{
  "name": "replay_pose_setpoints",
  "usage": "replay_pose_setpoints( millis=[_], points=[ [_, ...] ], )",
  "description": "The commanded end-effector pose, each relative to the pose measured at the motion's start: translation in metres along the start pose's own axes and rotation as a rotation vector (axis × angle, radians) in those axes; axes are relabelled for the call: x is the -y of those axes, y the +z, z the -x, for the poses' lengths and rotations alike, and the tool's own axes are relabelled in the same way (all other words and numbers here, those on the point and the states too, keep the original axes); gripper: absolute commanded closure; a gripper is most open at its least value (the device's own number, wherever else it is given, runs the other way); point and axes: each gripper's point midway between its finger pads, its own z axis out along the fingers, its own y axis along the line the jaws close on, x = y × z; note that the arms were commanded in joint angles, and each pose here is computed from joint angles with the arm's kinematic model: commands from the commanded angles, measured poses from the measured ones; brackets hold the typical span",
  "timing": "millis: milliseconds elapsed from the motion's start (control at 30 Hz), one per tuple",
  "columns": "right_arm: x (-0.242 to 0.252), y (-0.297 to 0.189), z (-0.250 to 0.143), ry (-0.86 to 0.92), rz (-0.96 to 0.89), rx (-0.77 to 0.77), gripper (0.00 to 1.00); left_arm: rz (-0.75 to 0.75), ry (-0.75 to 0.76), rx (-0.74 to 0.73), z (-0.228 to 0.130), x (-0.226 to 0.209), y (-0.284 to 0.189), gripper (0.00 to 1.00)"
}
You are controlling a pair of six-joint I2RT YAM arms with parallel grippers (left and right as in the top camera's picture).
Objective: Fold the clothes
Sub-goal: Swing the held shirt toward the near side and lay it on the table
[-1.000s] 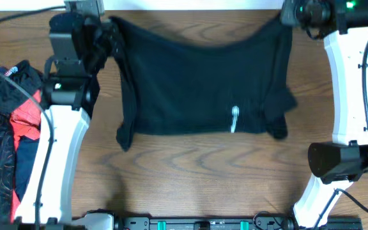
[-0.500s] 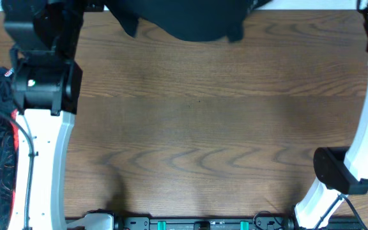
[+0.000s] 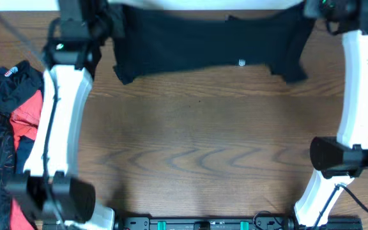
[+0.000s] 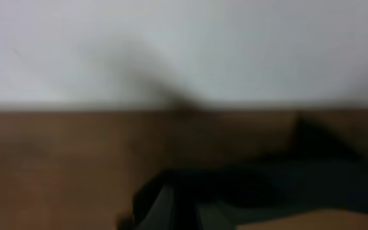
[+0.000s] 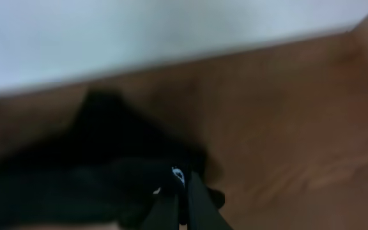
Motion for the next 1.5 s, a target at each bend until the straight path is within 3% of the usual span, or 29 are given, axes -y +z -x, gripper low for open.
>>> replay_pose_setpoints(
  millis=[0,133,267,400,567,933,1267,1467],
  points=[
    [-0.013,0.006,-0.026,0.021,0.074,-0.106,0.99,-0.062,-0.065,-0.075,-0.017,0.009,0.002,0.94],
    [-0.018,0.015,-0.055,-0.005,0.066,-0.215,0.99,-0.053,-0.075,-0.140,-0.032,0.008,-0.004,0.94],
    [-0.022,0.012,-0.058,-0.029,0.077,-0.220,0.99,-0.050,-0.068,-0.105,-0.022,0.010,-0.024,0.94],
    [-0.027,0.004,-0.075,-0.059,0.114,-0.290,0.99,-0.055,-0.062,-0.069,-0.012,0.015,-0.058,0.94],
    [-0.023,-0.005,-0.095,-0.066,0.102,-0.374,0.99,-0.049,-0.069,-0.117,-0.027,0.019,-0.102,0.93],
    [-0.034,-0.025,-0.124,-0.064,0.185,-0.495,0.99,-0.010,-0.123,-0.420,-0.107,0.015,-0.125,0.94],
    [-0.032,0.008,-0.196,-0.077,0.153,-0.763,0.99,0.027,-0.182,-0.666,-0.185,0.006,-0.114,0.94],
    [-0.026,0.023,-0.216,-0.059,0.102,-0.813,0.99,0.067,-0.242,-0.827,-0.241,0.001,-0.115,0.94]
  ],
)
